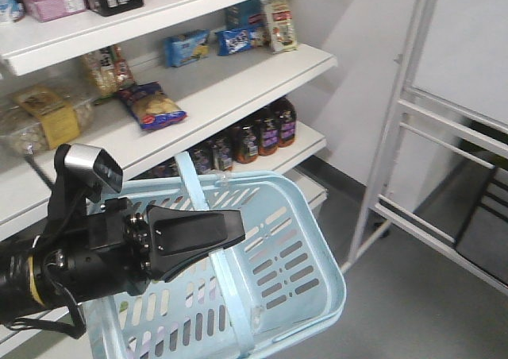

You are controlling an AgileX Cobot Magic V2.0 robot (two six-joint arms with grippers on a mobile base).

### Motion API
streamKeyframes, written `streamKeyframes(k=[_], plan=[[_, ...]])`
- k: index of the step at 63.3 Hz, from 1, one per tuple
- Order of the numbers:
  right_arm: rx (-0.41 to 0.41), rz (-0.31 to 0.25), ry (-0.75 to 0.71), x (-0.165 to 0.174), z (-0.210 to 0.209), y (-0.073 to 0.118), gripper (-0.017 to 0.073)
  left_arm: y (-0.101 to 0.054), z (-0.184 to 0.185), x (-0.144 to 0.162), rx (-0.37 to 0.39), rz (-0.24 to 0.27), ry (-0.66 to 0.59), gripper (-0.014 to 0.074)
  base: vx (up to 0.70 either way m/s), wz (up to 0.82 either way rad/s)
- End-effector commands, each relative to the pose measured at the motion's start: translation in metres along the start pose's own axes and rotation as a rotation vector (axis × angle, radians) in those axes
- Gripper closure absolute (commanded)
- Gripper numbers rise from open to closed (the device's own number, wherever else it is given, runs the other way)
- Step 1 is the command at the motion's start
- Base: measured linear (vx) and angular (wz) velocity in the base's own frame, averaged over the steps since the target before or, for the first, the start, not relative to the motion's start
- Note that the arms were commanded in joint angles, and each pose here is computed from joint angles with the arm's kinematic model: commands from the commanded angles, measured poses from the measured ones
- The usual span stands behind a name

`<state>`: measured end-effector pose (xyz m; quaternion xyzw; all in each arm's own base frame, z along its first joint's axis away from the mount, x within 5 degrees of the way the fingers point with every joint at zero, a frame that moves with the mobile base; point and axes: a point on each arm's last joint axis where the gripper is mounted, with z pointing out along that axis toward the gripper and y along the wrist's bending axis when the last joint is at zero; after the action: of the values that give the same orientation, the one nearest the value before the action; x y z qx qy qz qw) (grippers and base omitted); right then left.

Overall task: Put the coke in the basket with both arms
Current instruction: 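Drive the base across the store holding the basket in the left gripper, then drive up to the shelf holding the red Coca-Cola bottle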

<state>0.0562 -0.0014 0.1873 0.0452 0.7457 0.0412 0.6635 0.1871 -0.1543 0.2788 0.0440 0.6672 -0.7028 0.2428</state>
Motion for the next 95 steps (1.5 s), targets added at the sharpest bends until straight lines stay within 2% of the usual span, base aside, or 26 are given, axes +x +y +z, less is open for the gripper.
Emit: streamKeyframes(k=[1,95], plan=[[-0.02,-0.019,-0.074,-0.0038,-0.0009,0.0016,0.0564,-0.0345,-0.0028,-0.0007,0.276,0.029,0.02,0.0601,0.16,0.63],[-0.021,-0.019,-0.077,-0.0042,-0.0009,0.0017,0.0564,-0.0345,-0.0028,-0.0007,0.276,0.029,0.02,0.0601,0.11,0.5]])
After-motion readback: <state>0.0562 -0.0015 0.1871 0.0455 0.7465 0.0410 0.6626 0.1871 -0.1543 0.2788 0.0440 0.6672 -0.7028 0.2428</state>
